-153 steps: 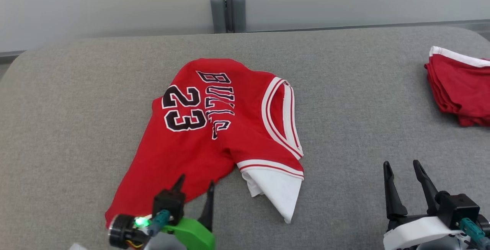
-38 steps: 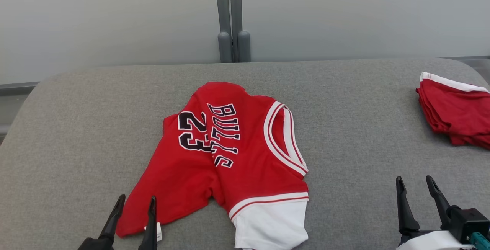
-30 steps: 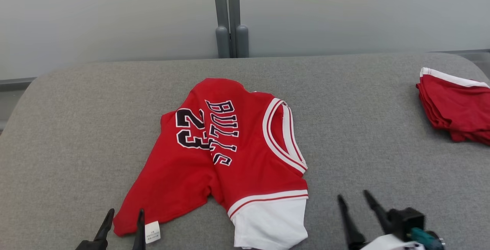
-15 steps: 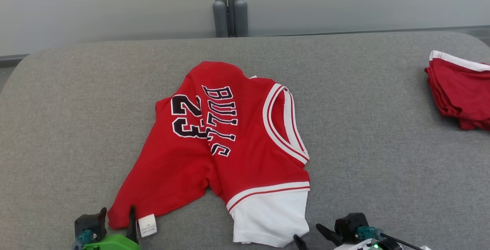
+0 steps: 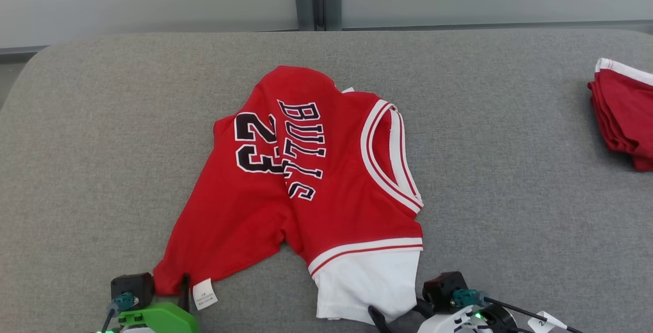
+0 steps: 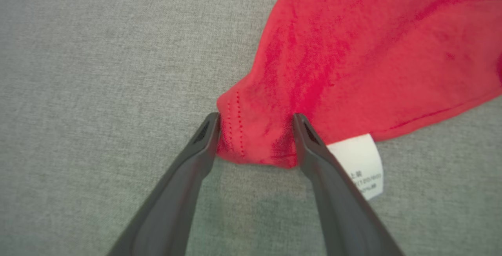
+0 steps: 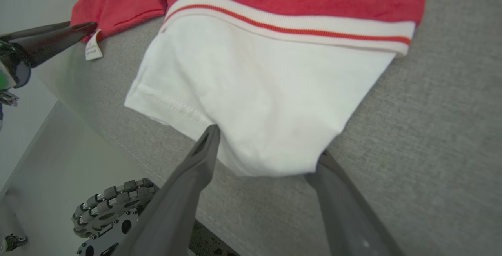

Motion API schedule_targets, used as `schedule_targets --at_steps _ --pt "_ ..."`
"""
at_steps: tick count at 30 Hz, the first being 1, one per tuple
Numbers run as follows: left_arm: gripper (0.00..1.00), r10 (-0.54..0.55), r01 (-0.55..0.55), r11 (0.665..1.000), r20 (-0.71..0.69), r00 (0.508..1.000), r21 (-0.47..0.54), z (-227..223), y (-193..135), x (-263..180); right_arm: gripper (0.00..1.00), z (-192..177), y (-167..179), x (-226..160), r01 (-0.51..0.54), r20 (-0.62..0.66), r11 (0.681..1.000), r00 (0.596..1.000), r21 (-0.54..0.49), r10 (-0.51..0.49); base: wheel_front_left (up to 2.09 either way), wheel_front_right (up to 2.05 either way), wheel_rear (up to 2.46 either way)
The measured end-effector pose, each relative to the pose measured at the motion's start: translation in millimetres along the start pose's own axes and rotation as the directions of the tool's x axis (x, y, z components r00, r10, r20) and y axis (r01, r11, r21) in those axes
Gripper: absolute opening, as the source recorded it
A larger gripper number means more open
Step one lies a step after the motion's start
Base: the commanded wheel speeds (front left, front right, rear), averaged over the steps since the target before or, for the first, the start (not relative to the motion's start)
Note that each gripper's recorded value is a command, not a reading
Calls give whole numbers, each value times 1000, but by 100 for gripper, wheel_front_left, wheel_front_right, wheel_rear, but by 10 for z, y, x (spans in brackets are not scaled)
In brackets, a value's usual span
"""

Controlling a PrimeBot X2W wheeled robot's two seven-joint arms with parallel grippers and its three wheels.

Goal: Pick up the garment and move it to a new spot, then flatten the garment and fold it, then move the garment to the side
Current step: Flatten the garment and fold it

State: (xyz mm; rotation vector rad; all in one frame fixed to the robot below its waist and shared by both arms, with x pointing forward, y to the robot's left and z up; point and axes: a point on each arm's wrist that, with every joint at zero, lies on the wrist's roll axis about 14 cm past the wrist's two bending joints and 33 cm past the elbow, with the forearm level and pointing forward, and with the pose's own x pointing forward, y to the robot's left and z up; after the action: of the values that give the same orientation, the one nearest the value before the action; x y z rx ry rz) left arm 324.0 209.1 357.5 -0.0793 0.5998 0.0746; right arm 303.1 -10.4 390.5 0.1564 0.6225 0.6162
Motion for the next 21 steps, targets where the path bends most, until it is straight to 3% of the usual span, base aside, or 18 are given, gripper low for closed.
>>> schedule_targets --at_steps 1,2,3,4,6,11,14,17,21 --pt "19 -5 5 1000 -2 1000 0 -3 -9 1 100 -4 4 9 -2 -3 1000 1000 0 2 0 0 0" --pt "0 -7 7 1000 -11 1000 0 -15 -16 7 96 -6 6 21 -4 -6 1000 1000 1 4 0 0 0" --pt "0 -16 16 1000 -16 1000 3 -20 -40 14 76 5 7 35 -6 -5 1000 1000 5 6 0 0 0" --pt "0 -22 22 1000 -16 1000 3 -16 -57 22 47 26 -4 47 -5 2 1000 1000 10 5 0 0 0" --pt "0 -25 25 1000 -21 999 1 -21 -65 29 0 69 -45 55 4 23 999 1000 38 -5 0 0 0" --pt "0 -43 43 998 3 999 -54 62 -86 15 0 314 -133 0 16 133 991 991 136 -34 0 0 0" --pt "0 -82 91 988 79 994 -126 315 -170 -28 0 691 -278 -150 12 273 972 959 234 -78 0 0 0" --pt "0 -150 200 958 235 960 -205 842 -344 -171 0 1270 -352 -491 -91 479 930 872 356 -98 0 0 0" --pt "0 -275 376 907 411 869 -187 1553 -660 -531 0 1892 -430 -1054 -186 667 923 739 338 -95 0 0 0"
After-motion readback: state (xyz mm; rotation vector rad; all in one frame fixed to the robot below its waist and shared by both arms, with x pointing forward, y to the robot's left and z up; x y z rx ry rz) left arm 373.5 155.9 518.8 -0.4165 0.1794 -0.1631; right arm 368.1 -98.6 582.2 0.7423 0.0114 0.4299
